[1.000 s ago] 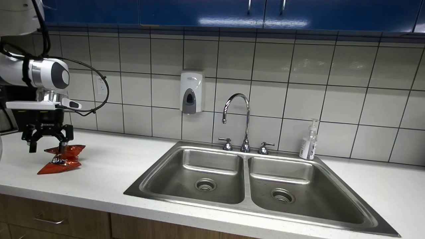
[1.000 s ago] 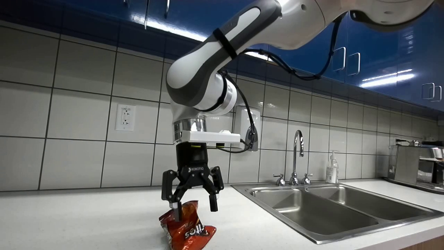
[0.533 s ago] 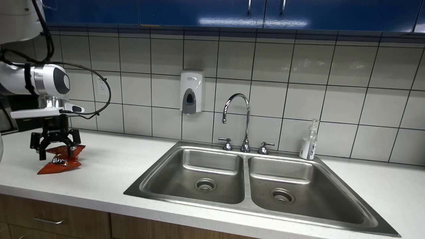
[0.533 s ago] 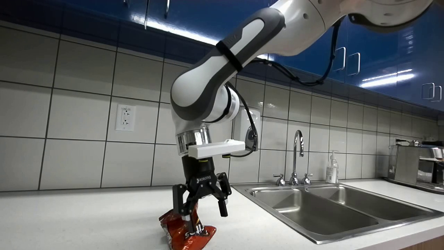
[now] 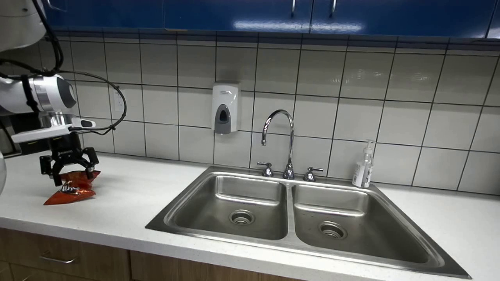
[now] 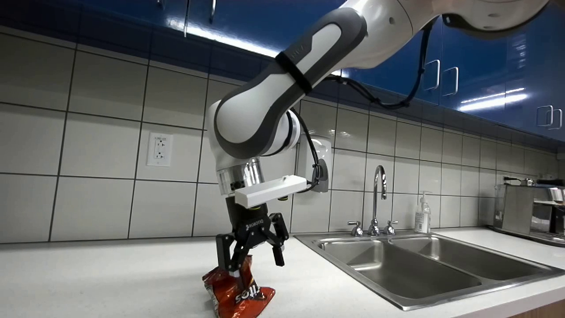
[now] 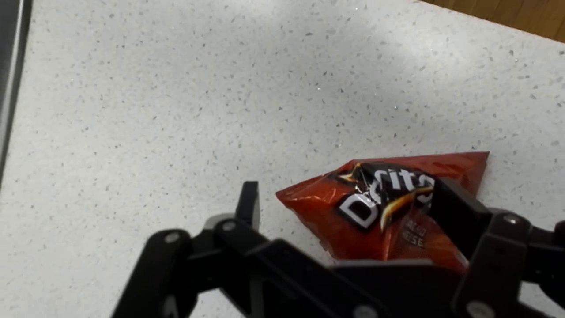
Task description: Pick up the red packet of doritos and put it in the sink
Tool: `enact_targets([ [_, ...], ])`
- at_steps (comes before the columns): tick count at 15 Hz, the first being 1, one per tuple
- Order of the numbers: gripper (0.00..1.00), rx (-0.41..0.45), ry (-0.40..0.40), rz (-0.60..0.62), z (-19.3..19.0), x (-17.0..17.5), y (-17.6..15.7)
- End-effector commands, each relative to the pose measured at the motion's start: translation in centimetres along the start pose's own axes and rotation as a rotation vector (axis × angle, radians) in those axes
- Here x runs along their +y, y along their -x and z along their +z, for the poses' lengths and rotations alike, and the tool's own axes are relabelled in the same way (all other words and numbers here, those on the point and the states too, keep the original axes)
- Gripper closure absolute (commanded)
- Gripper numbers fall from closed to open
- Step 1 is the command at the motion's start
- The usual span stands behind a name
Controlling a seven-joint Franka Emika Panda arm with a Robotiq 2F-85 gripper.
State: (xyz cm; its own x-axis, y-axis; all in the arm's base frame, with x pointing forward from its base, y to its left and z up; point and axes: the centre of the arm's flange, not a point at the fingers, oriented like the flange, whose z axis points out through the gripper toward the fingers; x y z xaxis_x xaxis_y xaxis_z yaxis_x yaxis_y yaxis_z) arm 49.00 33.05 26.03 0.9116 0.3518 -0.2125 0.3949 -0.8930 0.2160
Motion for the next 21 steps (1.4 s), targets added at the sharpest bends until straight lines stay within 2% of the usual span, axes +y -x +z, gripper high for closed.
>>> enact_targets([
  [1,0.0,0.033,0.002,0.023,-0.4,-0.6,0.3],
  [4,0.01,0.042,-0.01,0.026,0.0,-0.5,0.3],
  [5,0.11,0.046,-0.013,0.026,0.0,-0.5,0.4],
  [6,0.26,0.049,-0.012,0.024,0.1,-0.6,0.3],
  [7,0.29,0.051,-0.013,0.023,0.2,-0.6,0.3],
  [8,0.36,0.052,-0.012,0.022,0.2,-0.6,0.3],
  [11,0.61,0.05,-0.009,0.018,0.4,-0.7,0.3],
  [16,0.98,0.035,-0.003,0.005,0.9,-1.0,0.0],
  [21,1.0,0.04,-0.007,-0.001,1.0,-1.3,-0.2],
])
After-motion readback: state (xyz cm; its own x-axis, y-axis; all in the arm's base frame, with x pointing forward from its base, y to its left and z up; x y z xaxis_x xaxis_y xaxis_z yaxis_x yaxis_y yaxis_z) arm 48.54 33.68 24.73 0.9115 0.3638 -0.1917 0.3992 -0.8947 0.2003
